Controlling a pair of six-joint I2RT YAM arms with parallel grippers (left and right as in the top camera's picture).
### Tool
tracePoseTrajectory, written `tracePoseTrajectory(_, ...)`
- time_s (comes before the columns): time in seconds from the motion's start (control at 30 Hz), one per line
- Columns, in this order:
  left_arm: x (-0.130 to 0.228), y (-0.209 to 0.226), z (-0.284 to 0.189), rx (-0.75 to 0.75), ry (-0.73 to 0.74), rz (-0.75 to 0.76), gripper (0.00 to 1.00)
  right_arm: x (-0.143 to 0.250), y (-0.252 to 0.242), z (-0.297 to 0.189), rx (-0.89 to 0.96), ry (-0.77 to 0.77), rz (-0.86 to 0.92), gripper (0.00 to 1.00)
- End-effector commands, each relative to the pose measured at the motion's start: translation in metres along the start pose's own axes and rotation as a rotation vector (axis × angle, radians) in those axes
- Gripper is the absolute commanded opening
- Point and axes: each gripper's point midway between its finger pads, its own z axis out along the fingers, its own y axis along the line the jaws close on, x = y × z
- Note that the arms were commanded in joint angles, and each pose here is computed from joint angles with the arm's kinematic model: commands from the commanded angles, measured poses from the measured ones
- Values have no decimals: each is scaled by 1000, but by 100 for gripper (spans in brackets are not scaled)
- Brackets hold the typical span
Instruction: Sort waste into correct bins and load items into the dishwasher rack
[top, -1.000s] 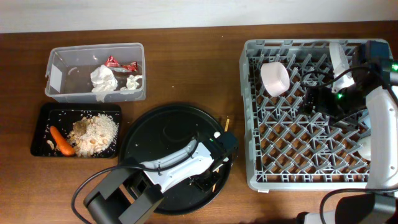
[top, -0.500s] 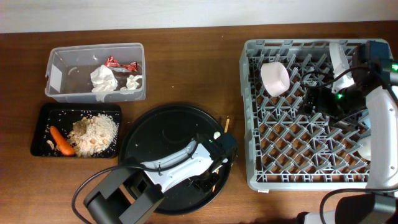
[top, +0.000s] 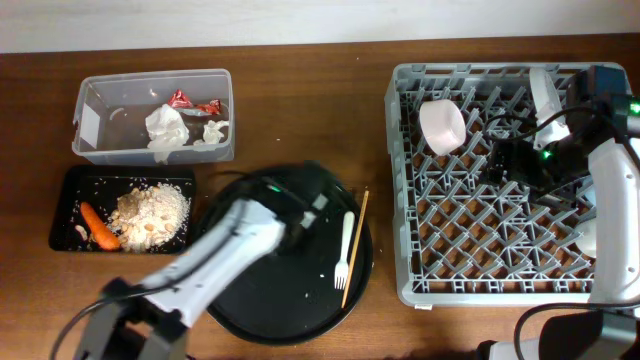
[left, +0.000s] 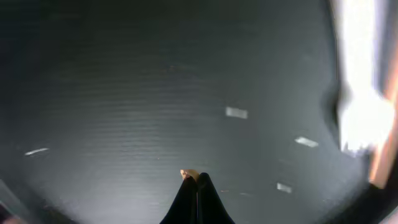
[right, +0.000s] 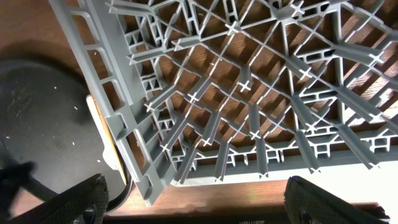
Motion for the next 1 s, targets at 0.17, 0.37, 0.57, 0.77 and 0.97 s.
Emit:
tracePoseTrajectory(0.17,23,237,-15,-170,-168,-719,0,1,0,-6,4,-25,-15,94)
tracePoseTrajectory(0.37,34,290,-21,-219,-268,-860,1,1,0,-6,4,-25,-15,94)
tracePoseTrajectory(0.57,35,290,-21,-219,-265,-862,38,1,0,-6,3,-24,-16,94)
tracePoseTrajectory(0.77,43,257,-13,-69,-181,-851,61,14,39,-10,-38,-37,-166,94)
tracePoseTrajectory(0.97,47,250,-11,-49,-153,-850,64,72,143,14,-80,32,-390,94)
